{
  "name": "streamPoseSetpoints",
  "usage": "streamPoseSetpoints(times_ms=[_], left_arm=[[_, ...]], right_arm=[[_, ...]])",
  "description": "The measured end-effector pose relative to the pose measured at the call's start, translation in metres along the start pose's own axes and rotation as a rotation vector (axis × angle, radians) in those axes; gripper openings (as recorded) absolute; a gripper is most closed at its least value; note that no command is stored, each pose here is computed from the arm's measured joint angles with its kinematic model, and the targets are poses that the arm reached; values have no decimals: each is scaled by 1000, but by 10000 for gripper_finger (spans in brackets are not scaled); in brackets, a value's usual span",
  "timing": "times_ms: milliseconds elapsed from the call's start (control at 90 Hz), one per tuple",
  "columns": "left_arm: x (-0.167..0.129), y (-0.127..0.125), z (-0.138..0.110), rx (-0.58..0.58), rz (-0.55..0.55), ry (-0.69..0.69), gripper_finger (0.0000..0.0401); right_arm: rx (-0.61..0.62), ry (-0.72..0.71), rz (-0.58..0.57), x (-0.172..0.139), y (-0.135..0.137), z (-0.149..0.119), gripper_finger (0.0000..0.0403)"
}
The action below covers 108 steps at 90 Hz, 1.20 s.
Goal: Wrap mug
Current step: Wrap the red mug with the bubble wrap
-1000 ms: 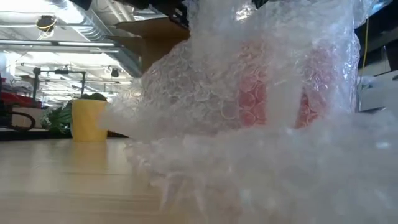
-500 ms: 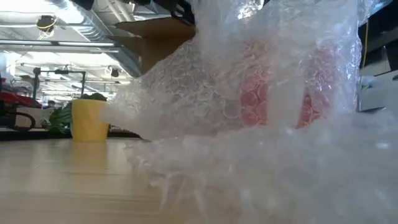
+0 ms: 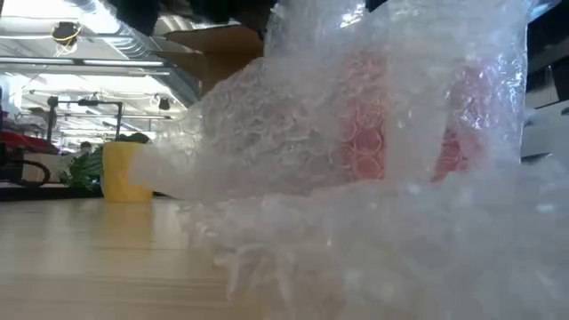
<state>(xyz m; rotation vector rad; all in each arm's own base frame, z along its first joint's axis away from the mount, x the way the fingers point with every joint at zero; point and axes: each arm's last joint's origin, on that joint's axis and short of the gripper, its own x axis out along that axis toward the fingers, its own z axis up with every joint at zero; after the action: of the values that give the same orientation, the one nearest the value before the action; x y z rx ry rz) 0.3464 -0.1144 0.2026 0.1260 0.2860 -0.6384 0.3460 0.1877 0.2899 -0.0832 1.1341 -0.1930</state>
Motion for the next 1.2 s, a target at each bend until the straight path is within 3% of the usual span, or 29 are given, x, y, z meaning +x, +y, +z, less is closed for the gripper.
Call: streamPoseSetpoints(times_ms=[333, 478, 1200], left_arm=[[33, 18, 4, 6, -80, 3, 0], [41, 27, 2, -5, -95, 22, 0], [43, 26, -7, -33, -120, 88, 0]], right_arm=[[-1, -9, 8, -1, 0, 1, 44], [-16, -9, 79, -1, 4, 3, 44], [-73, 40, 253, 25, 15, -7, 44]])
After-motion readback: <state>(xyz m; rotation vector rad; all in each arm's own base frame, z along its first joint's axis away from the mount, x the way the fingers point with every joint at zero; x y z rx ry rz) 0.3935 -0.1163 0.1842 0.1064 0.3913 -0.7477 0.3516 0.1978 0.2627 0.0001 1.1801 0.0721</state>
